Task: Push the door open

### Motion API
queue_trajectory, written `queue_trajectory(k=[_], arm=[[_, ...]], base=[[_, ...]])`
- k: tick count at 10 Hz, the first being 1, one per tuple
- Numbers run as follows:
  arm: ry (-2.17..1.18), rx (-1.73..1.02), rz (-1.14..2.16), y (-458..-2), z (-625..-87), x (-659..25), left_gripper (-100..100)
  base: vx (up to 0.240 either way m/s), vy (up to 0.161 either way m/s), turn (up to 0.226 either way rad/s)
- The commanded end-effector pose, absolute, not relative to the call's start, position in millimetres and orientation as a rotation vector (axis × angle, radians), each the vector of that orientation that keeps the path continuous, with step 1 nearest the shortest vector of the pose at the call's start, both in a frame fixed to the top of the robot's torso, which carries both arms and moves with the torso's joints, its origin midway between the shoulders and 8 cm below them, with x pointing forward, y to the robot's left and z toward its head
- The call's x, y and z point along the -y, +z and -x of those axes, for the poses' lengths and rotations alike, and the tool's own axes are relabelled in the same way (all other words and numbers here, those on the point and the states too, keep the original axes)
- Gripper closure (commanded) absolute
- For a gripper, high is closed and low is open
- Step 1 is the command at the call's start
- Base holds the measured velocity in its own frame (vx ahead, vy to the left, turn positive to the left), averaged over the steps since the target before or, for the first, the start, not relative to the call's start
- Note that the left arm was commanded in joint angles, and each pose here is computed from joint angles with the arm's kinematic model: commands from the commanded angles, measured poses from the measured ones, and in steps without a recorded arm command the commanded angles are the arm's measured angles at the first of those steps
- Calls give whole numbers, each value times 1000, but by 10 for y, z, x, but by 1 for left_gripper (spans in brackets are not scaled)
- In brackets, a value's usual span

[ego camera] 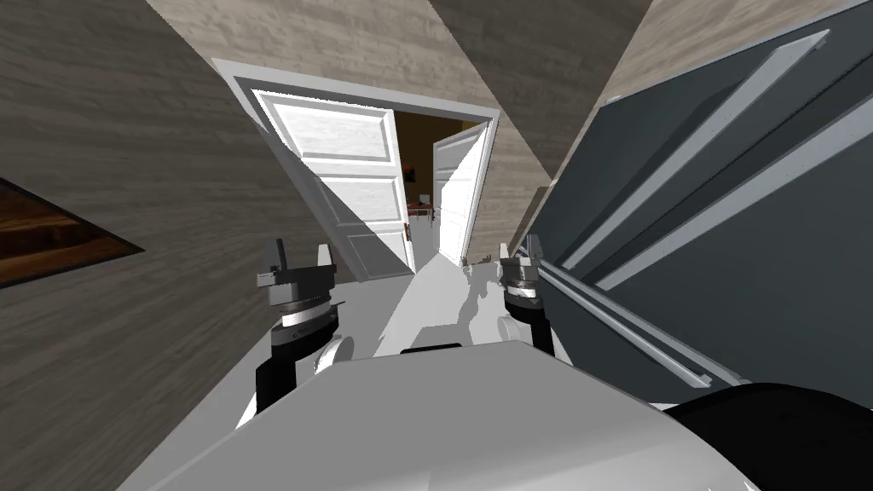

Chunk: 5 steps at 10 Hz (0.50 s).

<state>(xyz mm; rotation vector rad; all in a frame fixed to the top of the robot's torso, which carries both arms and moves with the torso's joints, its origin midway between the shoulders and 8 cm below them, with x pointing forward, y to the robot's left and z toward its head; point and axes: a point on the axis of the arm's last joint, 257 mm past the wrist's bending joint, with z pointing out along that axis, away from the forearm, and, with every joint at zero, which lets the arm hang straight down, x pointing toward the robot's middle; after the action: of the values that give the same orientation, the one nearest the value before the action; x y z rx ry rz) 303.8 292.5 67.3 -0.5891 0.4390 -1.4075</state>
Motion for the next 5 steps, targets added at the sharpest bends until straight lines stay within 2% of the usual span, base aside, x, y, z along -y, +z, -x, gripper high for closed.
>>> queue_trajectory(k=[1,5], arm=[[-1433,-440,610,598,-3066,-2933,-100],[-1506,-437,675,370,-3136,-2963,-100]], base=[[100,18,-68],[190,7,-60]])
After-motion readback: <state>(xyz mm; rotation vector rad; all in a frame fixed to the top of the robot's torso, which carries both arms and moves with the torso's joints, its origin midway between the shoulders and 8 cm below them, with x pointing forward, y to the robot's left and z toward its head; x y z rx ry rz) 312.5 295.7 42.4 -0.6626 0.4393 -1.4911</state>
